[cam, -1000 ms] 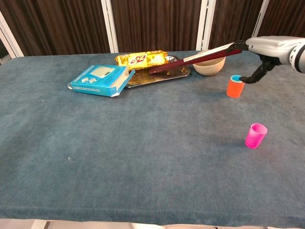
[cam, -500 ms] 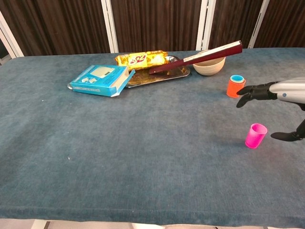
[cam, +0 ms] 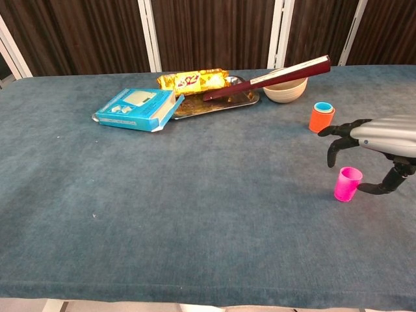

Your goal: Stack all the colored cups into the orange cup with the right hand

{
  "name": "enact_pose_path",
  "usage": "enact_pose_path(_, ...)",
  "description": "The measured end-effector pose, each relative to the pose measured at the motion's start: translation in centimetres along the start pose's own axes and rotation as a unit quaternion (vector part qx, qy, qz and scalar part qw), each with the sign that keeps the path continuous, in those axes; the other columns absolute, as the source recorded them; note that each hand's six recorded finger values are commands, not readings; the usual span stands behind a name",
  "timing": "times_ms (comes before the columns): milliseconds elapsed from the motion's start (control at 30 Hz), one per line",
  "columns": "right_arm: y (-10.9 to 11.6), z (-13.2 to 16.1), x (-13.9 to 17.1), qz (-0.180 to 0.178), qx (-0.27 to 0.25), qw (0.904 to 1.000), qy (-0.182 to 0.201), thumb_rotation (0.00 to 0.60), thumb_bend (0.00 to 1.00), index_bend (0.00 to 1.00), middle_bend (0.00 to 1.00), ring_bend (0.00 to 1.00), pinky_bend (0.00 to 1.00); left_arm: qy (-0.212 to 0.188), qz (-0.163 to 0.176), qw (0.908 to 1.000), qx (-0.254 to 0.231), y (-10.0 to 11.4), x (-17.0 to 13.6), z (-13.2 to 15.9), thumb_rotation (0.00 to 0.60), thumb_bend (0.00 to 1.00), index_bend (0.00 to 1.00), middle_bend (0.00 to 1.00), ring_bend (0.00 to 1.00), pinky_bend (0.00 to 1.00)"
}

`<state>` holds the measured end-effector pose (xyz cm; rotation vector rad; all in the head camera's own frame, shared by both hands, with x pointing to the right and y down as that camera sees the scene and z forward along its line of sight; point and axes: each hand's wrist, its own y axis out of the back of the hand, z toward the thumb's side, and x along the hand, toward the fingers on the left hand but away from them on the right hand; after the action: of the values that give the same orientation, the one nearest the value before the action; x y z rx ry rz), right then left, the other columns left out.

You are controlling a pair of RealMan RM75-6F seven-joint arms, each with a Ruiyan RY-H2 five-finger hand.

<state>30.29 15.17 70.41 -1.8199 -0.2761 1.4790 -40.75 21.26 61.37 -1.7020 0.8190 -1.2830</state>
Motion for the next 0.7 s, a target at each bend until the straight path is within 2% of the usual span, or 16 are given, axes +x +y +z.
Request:
enact_pose_path(233,-0.21,0.51,-0.3,0.005,-0.003,1.0,0.006,0.6,0.46,0.51,0.0,0.0,0.0,0.0,0.001,1.0,-0.001,0.08,-0.04,0.0,0.6,0.48,0.0,0.01,0.04,0.17)
enact_pose_path(567,-0.2,0.71,-0.25,0.003,-0.005,0.9999,0.009,0.6,0.46,0.52,0.0,0.0,0.0,0.0,0.003,1.0,-0.002,0.17,-0.1,-0.02,0.6,0.48,0.0,0.01,0.04,0.17)
enact_pose_path(700,-0.18,0.91,-0.25,0.002,-0.006,0.9999,0.011,0.6,0.46,0.55,0.01,0.0,0.0,-0.001,0.003,1.0,-0.001,0.17,-0.14,0.0,0.6,0.48,0.0,0.01,0.04,0.17)
